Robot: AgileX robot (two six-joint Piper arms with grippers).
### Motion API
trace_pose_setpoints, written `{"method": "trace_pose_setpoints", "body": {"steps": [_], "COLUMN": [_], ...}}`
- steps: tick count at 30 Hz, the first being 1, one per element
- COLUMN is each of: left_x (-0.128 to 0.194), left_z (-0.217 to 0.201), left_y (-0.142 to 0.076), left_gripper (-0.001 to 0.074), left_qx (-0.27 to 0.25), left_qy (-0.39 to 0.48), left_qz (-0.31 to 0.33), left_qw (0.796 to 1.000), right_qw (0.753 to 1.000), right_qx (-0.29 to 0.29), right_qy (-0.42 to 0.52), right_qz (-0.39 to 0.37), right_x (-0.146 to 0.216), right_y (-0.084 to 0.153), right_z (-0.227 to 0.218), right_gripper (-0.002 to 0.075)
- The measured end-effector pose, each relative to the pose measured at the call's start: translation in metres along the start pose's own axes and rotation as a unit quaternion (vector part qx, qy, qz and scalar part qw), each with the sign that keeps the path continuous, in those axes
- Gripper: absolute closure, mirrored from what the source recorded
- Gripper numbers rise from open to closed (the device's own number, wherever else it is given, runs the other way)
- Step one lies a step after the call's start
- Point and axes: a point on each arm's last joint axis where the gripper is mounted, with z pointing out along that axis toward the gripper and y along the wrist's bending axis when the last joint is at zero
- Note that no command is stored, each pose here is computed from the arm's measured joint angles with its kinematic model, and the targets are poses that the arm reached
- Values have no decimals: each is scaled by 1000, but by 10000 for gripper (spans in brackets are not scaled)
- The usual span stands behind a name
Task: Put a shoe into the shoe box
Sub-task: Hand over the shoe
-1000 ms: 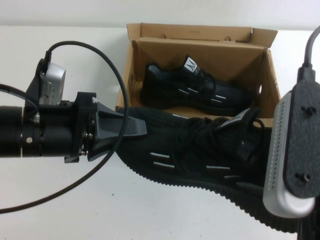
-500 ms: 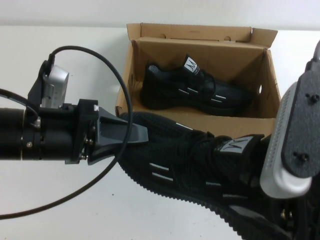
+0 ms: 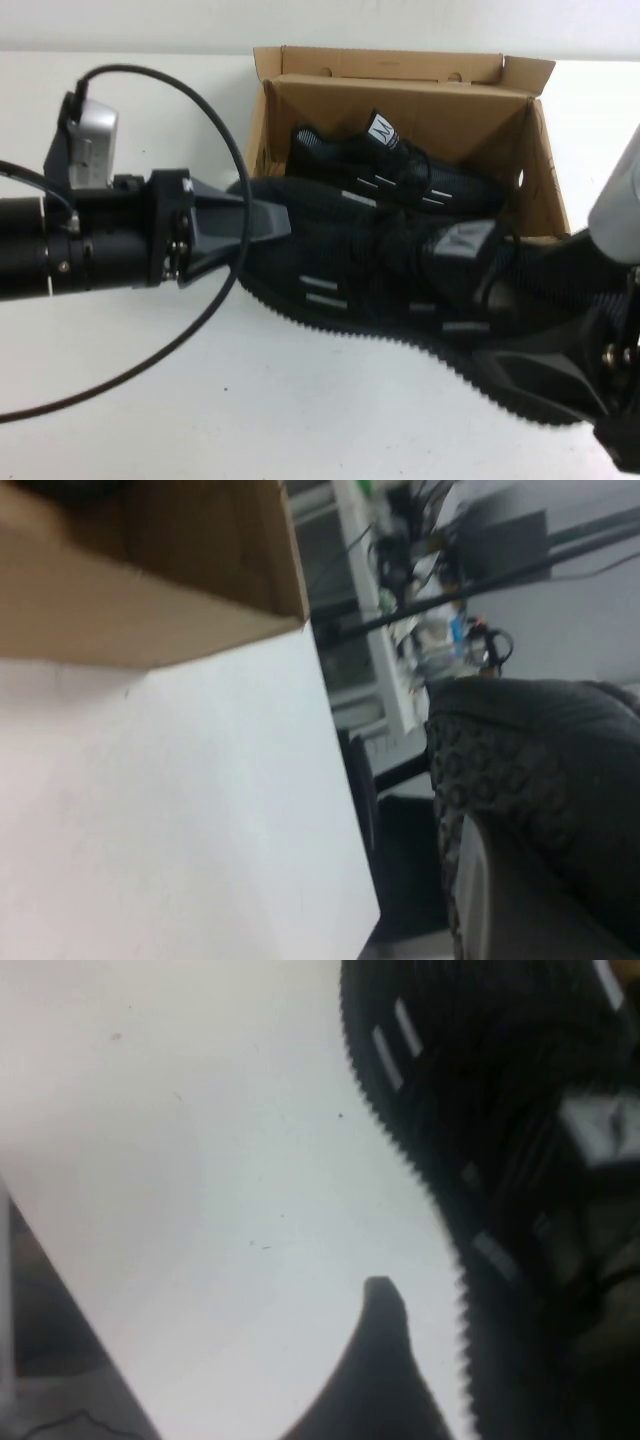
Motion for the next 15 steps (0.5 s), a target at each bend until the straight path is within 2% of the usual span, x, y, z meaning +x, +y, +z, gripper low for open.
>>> {"method": "trace_pose_setpoints", "body": {"steps": [2,5,10,15], "left_x": [-4,-8,-13,-14], "left_z": [0,0,-1,-1], "left_y": [-2,-1,4,6], "left_gripper": [609,613,613,614], "left_qx": [9,3,-25,-36], "left_qy": [-20,-43,-68,-75], "left_qz": [7,16,37,53], "left_qw": [1000,999,997,995], "right_qw": [1000,993,959,929], "right_qx": [7,34,79,61], "right_qy": [5,3,-21,-70], "right_qz": [28,117,270,357], "right_x": [1,1,0,-8], "right_y": [-1,-6,-15,-15], "right_z": [-1,-1,-2,-2], "right_gripper": [223,224,224,224]}}
